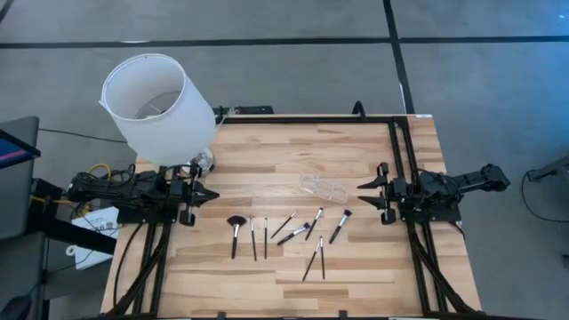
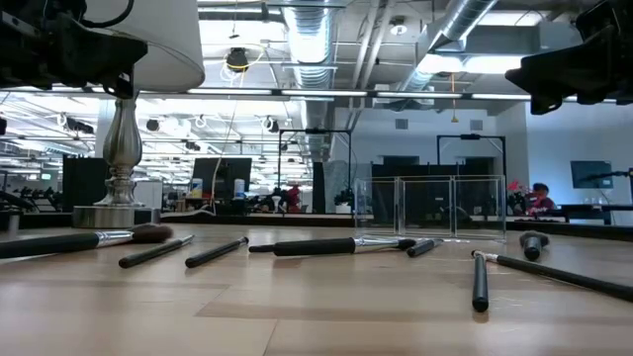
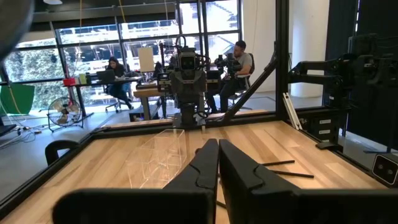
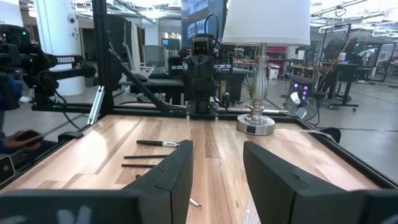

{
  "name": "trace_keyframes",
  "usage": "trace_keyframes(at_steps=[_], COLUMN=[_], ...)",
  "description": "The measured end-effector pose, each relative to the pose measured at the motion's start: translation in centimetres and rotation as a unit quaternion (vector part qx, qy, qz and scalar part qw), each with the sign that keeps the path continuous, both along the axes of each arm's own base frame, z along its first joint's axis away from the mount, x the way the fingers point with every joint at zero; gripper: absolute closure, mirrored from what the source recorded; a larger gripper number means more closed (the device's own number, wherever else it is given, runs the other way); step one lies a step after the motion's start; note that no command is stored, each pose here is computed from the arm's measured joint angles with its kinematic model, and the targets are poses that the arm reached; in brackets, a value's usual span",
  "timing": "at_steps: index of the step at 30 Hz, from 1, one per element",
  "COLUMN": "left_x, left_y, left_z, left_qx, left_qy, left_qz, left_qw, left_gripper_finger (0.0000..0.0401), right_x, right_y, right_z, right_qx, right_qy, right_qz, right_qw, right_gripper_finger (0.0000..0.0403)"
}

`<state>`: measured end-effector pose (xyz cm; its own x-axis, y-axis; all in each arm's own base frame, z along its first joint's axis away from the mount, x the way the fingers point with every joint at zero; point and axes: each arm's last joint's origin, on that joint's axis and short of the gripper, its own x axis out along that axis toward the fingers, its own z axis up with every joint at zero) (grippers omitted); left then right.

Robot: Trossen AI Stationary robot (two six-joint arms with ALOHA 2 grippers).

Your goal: Put items in baskets/containers

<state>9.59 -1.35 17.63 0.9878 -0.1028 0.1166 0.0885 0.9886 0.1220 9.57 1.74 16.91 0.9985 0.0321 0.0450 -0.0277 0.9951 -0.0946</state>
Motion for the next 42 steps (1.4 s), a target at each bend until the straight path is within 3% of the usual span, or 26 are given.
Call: trace_keyframes(at_steps=[25,30,39,42], left_x=[0.00,-0.01,-0.01,-0.01], left_y=[0.00,0.03,0.03,0.04], left_z=[0.00,0.08,0.10,0.12], left_qx=[0.000,0.061,0.059,0.033], left_qy=[0.000,-0.010,-0.011,-0.009], left_qz=[0.000,0.013,0.013,0.010], left_qw=[1.000,0.998,0.998,0.999], left_gripper_finger=[0.0390,0.0390,0.0390,0.0390], right_x=[0.00,0.00,0.00,0.00], right_y=[0.00,0.00,0.00,-0.01], right_z=[0.01,0.02,0.01,0.01], right_qx=[0.000,0.000,0.000,0.000], right_qy=[0.000,0.000,0.000,0.000], right_qz=[0.000,0.000,0.000,0.000], right_qw=[1.000,1.000,1.000,1.000], right_gripper_finger=[0.0269,0.0270,0.0270,0.0269])
